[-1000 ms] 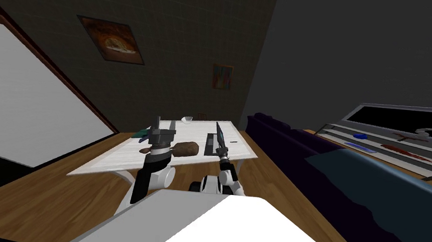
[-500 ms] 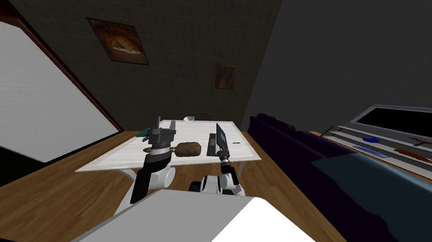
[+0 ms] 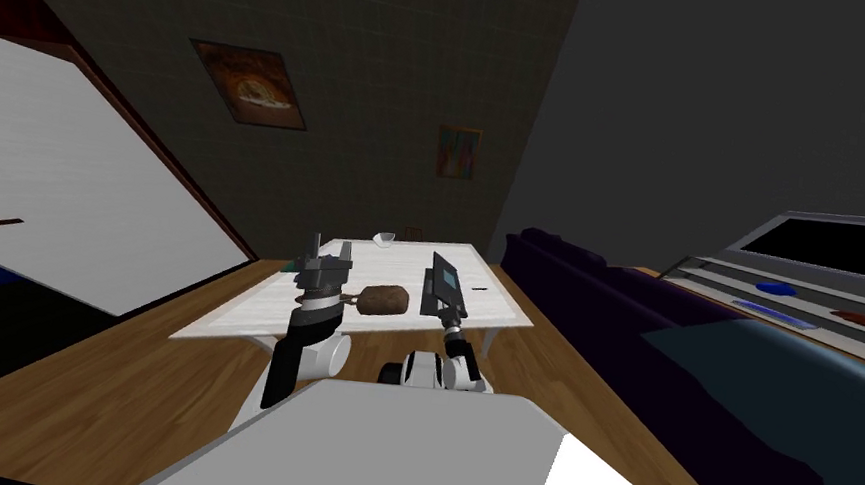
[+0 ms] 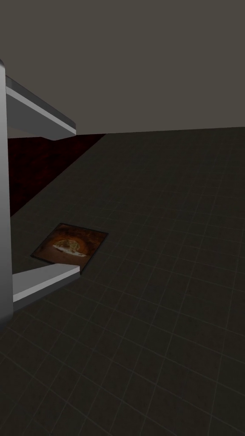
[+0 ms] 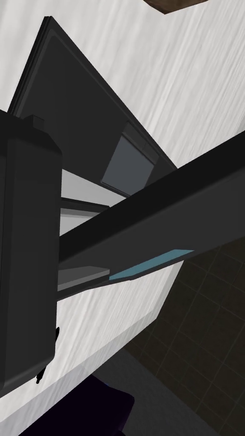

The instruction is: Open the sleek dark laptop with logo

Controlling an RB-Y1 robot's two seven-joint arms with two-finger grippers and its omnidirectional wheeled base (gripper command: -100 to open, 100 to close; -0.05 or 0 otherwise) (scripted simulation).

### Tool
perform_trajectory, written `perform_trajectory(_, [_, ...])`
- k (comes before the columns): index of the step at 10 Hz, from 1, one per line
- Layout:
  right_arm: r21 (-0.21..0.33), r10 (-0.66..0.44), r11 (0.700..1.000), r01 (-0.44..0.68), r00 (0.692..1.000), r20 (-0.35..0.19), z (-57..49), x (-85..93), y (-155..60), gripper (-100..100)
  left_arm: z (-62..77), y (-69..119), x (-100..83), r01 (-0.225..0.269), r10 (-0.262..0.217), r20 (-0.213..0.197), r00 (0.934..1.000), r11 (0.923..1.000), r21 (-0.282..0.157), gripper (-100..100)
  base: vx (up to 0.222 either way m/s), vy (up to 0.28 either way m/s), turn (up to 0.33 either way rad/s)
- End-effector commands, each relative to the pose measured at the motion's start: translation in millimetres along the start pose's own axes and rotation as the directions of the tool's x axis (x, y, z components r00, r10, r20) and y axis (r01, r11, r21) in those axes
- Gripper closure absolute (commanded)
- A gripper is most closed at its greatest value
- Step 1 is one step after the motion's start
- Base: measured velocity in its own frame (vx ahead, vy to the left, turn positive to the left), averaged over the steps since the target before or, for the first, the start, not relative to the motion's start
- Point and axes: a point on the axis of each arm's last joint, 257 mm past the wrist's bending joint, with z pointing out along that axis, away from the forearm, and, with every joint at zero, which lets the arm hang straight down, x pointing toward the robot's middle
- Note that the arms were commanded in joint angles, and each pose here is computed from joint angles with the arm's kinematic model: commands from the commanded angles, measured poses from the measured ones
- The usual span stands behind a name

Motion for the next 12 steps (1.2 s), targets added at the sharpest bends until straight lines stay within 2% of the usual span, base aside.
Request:
perform_trajectory(1, [-0.017, -0.084, 0.996, 0.084, 0.996, 0.027, -24.3, -28.5, 8.3, 100, 0.0, 0.0, 0.0, 0.000, 0.000, 0.000, 1.0000, 1.0000, 0.000, 0, 0.084, 0.074, 0.093])
perform_trajectory(2, [-0.027, -0.081, 0.996, 0.082, 0.997, 0.017, -23.4, -24.4, 10.7, 100, 0.0, 0.0, 0.0, 0.000, 0.000, 0.000, 1.0000, 1.0000, 0.000, 0, 0.066, 0.058, 0.007])
perform_trajectory(3, [-0.023, -0.086, 0.996, 0.087, 0.996, 0.026, -25.2, -29.4, 9.8, 100, 0.0, 0.0, 0.0, 0.000, 0.000, 0.000, 1.0000, 1.0000, 0.000, 0, 0.020, 0.026, -0.009])
perform_trajectory(4, [-0.030, -0.129, 0.991, 0.130, 0.991, 0.038, -38.6, -42.7, 14.4, 100, 0.0, 0.0, 0.0, 0.000, 0.000, 0.000, 1.0000, 1.0000, 0.000, 0, 0.037, 0.040, 0.063])
perform_trajectory(5, [-0.018, -0.106, 0.994, 0.106, 0.994, 0.009, -10.9, -14.6, 5.6, -100, 0.0, 0.0, 0.0, 0.000, 0.000, 0.000, 1.0000, 1.0000, 0.000, 0, -0.024, 0.022, -0.075])
perform_trajectory(12, [0.033, -0.111, 0.993, 0.111, 0.994, -0.016, 42.0, 30.9, -6.4, -100, 0.0, 0.0, 0.0, 0.000, 0.000, 0.000, 1.0000, 1.0000, 0.000, 0, -0.070, -0.016, -0.081])
